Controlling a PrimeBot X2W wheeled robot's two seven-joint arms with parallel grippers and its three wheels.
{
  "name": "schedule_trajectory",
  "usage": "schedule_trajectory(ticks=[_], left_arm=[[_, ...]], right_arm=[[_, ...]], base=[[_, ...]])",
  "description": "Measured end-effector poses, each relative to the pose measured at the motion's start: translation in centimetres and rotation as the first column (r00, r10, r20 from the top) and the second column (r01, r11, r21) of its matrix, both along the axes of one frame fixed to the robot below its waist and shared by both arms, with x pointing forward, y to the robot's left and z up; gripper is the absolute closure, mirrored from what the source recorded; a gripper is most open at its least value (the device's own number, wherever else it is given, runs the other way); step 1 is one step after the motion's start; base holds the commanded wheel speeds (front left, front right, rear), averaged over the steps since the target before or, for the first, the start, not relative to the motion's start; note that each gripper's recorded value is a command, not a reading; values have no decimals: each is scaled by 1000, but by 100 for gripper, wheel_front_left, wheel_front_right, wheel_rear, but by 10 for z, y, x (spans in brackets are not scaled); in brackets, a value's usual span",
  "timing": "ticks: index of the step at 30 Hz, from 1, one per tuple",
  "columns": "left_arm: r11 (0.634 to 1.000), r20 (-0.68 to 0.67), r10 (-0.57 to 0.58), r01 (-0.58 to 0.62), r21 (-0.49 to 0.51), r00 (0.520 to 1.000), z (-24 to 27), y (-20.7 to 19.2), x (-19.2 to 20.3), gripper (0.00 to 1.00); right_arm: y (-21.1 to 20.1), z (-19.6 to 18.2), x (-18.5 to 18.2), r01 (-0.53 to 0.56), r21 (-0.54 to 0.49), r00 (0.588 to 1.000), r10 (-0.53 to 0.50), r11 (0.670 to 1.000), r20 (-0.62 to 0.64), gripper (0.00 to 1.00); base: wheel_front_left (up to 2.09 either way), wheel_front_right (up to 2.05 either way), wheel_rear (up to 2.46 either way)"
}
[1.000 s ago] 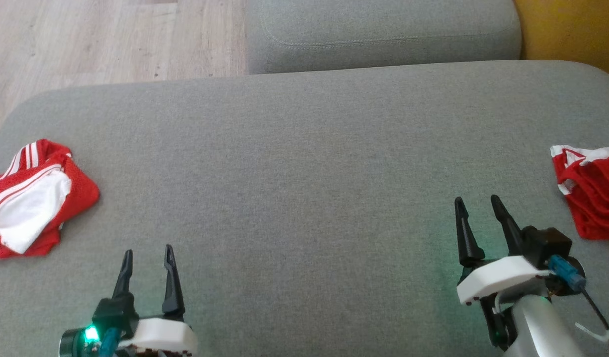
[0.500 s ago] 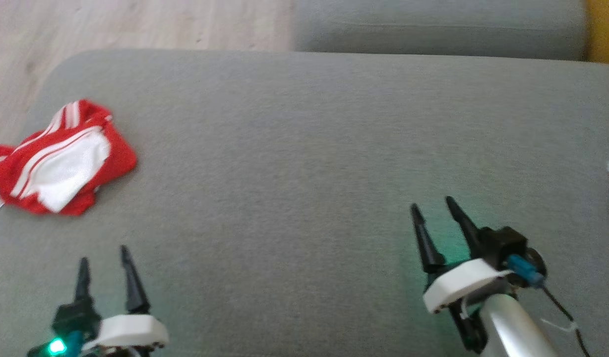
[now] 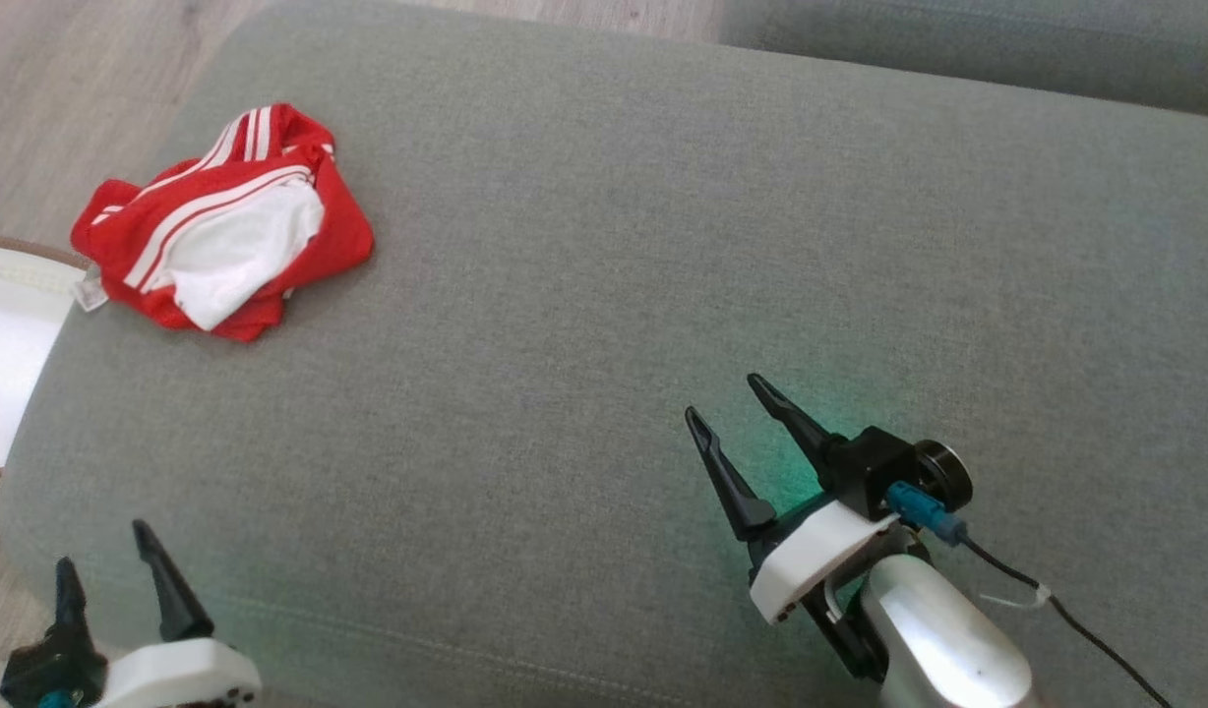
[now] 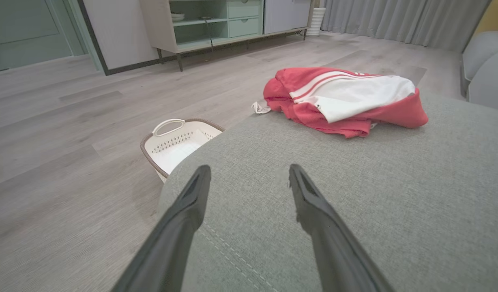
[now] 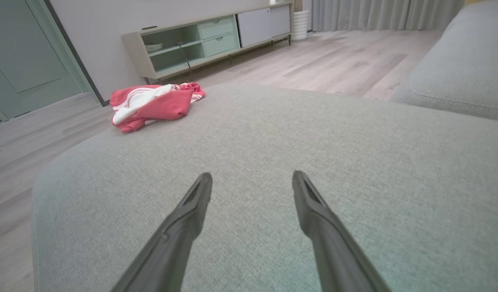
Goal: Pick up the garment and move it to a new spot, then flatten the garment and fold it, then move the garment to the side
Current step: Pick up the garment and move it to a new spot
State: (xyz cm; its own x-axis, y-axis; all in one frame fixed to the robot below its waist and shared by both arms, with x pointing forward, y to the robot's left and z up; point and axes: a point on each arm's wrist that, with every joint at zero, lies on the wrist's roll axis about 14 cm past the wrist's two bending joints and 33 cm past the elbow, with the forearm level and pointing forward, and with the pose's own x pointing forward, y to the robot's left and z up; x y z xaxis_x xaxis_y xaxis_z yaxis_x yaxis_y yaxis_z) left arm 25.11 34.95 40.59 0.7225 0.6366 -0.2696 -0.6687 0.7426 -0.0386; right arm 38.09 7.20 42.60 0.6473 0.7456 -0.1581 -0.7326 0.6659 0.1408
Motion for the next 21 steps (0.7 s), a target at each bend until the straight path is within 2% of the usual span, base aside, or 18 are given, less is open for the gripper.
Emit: schedule_trajectory(ticks=[6,15,21], left_arm=[[999,29,-32,32,-24,999,1,5,24,0],[995,150,-99,94,41,984,41,53,119,0],[981,91,-194,193,19,977,30,56,178,0]], right_arm=[[-4,-10,8,14,-1,1000,-14,1000,-24,0],[-13,-13,44,63,37,998,-63,997,-13,0],[-24,-21,61,104,54,994,-103,993,-22,0]], base=[[0,0,0],[0,0,0],[0,0,0]])
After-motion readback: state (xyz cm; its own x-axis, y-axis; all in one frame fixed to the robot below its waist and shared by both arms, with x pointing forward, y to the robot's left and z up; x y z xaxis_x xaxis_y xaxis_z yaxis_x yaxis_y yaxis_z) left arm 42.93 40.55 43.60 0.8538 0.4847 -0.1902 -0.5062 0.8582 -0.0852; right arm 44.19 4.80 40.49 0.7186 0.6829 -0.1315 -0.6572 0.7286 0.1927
